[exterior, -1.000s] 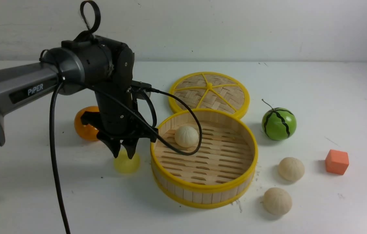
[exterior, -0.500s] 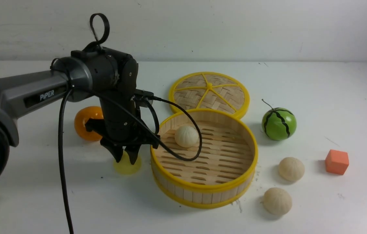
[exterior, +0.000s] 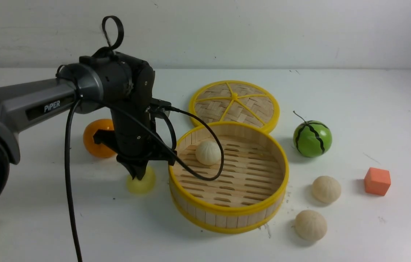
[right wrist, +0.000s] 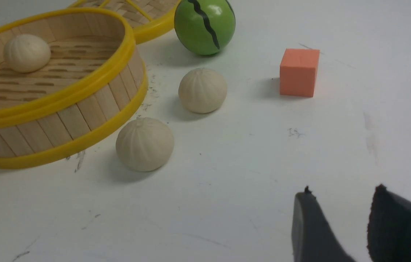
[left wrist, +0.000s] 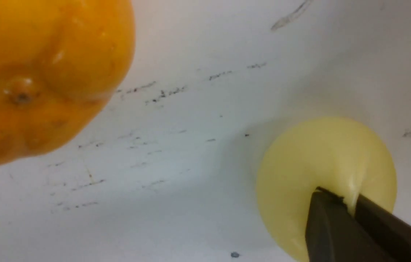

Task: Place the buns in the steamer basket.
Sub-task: Use the left arm to put the steamed stuffed bun into the steamer

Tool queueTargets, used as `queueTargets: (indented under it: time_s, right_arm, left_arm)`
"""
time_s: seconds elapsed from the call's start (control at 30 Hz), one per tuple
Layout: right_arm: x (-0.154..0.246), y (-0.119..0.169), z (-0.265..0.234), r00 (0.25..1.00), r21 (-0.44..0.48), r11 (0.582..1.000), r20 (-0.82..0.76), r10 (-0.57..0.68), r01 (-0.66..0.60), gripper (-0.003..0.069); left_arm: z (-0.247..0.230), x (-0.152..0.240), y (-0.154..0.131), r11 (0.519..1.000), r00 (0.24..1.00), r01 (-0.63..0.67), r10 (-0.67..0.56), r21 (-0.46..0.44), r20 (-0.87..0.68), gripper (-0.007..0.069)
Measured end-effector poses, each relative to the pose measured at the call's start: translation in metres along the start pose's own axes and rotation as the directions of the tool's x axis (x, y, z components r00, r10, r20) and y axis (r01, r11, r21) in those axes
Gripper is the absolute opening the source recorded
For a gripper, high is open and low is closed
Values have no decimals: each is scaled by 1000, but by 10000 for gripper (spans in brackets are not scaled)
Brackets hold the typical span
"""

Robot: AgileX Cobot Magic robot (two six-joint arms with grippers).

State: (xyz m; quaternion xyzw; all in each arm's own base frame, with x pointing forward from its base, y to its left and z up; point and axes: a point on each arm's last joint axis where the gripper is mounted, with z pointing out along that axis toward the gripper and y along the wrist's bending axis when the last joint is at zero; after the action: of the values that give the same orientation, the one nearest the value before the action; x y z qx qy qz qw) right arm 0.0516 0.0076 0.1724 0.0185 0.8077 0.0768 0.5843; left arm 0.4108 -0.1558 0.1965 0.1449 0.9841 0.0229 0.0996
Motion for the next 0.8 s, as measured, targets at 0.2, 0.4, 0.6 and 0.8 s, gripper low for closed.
queueTargets:
  time_s: [0.2, 0.4, 0.6, 0.8]
  right_arm:
    - [0, 0, 0, 1000, 0, 1000, 0, 0, 0, 241]
    - [0, 0, 0, 1000, 0, 1000, 0, 0, 0, 241]
    - [0, 0, 0, 1000, 0, 1000, 0, 0, 0, 241]
    - [0, 0, 0, 1000, 0, 1000, 0, 0, 0, 241]
  left_arm:
    - [-63, 10, -4, 1000, 997, -4, 4, 4, 72, -13]
    - [-111, 26, -62, 986, 973, -155, 143, 56, 182, -13]
    - [-77, 17, -98, 972, 957, -220, 199, 85, 211, -13]
    - [-39, 11, -107, 971, 964, -223, 205, 90, 170, 15]
